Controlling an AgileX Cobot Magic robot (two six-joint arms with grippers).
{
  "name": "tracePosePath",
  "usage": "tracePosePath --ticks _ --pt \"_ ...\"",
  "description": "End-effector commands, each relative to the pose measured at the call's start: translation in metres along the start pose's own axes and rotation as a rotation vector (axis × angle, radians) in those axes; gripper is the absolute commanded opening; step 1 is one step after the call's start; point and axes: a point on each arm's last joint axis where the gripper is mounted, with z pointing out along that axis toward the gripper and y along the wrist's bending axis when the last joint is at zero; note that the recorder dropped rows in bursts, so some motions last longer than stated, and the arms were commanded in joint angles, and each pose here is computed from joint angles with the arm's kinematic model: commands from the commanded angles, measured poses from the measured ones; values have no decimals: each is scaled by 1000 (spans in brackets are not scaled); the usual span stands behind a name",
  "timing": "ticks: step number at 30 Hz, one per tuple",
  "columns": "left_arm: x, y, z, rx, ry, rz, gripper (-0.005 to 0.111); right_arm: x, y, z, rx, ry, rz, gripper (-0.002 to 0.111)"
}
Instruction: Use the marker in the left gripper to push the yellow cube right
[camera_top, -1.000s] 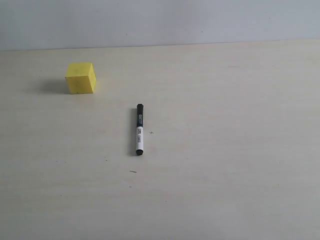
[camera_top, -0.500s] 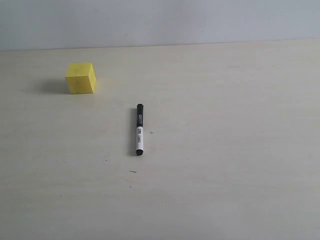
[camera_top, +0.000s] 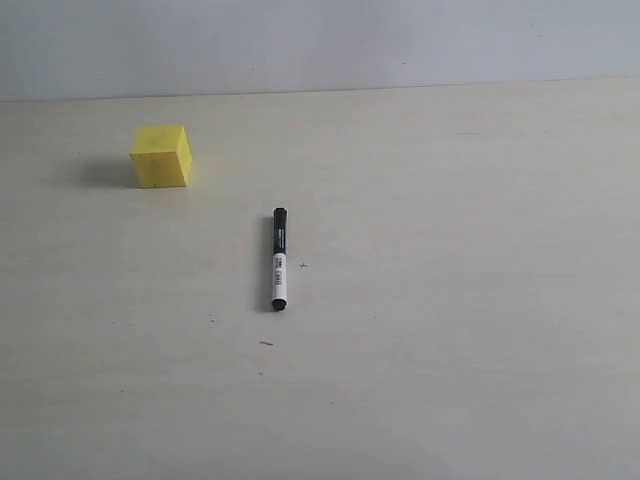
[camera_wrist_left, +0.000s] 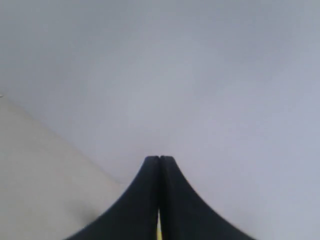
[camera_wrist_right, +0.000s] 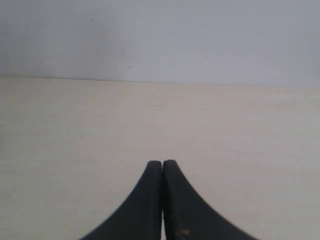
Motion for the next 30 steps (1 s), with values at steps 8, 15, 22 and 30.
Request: tracePosePath --ticks 8,15,22,30 --pt "-91 -71 19 200 -215 -139 0 1 0 0 -3 -5 -5 0" --pt "-78 -69 123 -202 378 234 0 1 0 0 -3 -5 -5 0" --pt "3 -79 188 -272 1057 428 0 1 0 0 -3 -5 -5 0" --pt "90 -154 194 -186 1545 648 0 1 0 0 -3 -5 -5 0"
